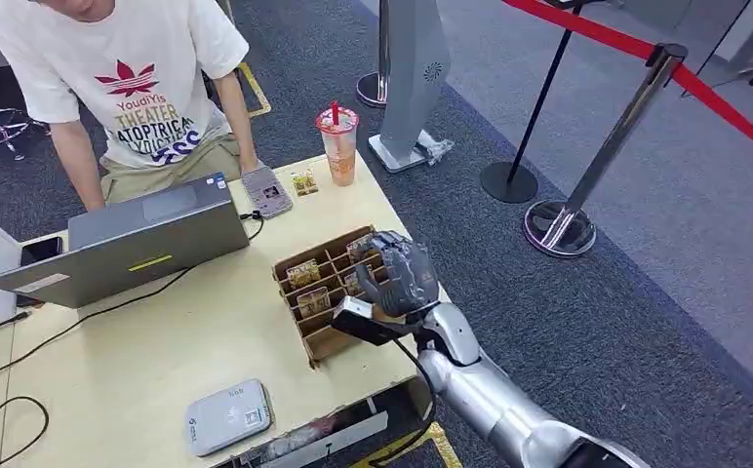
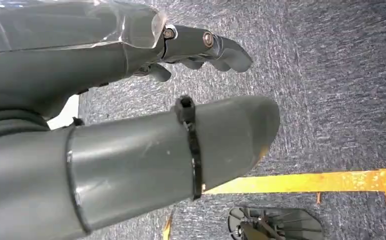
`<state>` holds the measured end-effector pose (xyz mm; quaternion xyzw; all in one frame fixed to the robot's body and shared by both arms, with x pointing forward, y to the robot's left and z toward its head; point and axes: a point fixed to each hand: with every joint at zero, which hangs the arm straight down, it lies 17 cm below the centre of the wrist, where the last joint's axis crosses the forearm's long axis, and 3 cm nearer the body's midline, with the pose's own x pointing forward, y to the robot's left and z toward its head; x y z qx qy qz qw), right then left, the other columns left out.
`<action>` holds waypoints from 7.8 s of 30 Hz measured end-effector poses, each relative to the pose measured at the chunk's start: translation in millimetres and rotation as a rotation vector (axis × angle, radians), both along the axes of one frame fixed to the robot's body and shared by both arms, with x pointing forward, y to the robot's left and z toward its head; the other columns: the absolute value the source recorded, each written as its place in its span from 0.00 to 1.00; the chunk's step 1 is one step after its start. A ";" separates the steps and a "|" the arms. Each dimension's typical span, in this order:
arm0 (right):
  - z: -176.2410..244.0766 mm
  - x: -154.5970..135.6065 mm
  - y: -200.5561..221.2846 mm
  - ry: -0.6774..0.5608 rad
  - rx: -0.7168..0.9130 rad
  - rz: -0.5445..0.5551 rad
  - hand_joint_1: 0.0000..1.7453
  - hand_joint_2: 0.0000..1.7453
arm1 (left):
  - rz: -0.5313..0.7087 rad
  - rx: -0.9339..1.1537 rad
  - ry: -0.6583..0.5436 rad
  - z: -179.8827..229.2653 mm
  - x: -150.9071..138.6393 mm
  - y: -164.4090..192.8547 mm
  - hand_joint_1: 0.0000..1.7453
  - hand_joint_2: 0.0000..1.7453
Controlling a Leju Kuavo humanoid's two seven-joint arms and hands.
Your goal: Pass the card to the sensor for recognition and then transmit it.
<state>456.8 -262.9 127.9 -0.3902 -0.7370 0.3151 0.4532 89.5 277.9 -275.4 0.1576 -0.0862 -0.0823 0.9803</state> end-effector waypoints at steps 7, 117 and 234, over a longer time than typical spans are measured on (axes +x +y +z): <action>-8.4 -4.7 -4.4 0.020 -0.002 -0.011 0.63 1.00 | -0.002 -0.001 -0.002 0.5 3.3 -0.2 0.00 0.00; -45.8 41.5 -10.5 0.280 -0.318 0.140 0.57 1.00 | 0.018 -0.006 -0.009 0.0 1.9 2.1 0.00 0.00; 159.3 143.0 64.6 0.472 0.155 0.614 1.00 1.00 | -0.018 -0.034 0.004 -1.4 -0.3 -0.8 0.00 0.00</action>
